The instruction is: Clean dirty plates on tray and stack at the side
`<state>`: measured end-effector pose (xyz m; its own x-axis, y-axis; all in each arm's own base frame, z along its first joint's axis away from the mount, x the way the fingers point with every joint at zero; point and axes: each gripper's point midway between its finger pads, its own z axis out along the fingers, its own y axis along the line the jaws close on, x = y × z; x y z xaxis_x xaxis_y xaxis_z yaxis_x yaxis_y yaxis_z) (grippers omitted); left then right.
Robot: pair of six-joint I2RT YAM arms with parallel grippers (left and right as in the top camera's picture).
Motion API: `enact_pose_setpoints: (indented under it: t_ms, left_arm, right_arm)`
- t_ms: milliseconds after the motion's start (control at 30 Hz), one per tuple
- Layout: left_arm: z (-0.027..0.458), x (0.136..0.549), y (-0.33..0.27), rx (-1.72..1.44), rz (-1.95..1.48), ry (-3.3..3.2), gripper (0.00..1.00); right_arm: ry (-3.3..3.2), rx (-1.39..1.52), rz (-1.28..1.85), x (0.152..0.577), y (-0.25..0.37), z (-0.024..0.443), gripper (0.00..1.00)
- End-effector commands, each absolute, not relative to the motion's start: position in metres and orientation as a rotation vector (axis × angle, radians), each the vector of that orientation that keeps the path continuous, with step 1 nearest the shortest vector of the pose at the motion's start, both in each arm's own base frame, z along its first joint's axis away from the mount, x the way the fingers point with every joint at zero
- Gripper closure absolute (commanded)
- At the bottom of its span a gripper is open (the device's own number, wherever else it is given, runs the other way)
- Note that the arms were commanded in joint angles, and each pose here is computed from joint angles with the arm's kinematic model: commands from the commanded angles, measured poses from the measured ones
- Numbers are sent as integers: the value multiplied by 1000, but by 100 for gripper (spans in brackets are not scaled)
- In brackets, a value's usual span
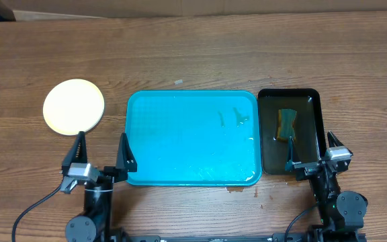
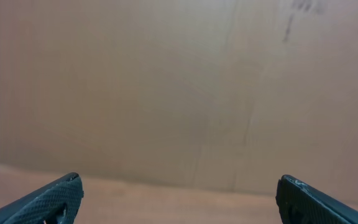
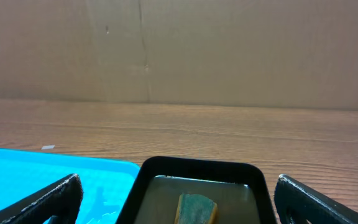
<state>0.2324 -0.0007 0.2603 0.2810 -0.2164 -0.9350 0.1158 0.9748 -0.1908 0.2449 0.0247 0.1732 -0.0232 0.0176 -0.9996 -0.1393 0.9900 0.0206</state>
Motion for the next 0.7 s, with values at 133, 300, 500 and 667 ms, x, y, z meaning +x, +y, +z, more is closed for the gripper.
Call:
enact_pose_setpoints:
  t_ms: [133, 300, 500, 667]
  left_arm:
    - [220, 242, 6, -178, -242, 1380, 0]
    - [177, 246, 12, -232, -209, 1549, 0]
    - [157, 246, 17, -260, -171, 1623, 0]
    - [157, 246, 17, -260, -171, 1624, 0]
  right_arm:
    - [1584, -86, 127, 245, 24, 172, 0]
    - [1584, -86, 127, 245, 24, 172, 0]
    - [1584, -86, 127, 245, 24, 172, 0]
    - [1584, -86, 127, 245, 24, 172, 0]
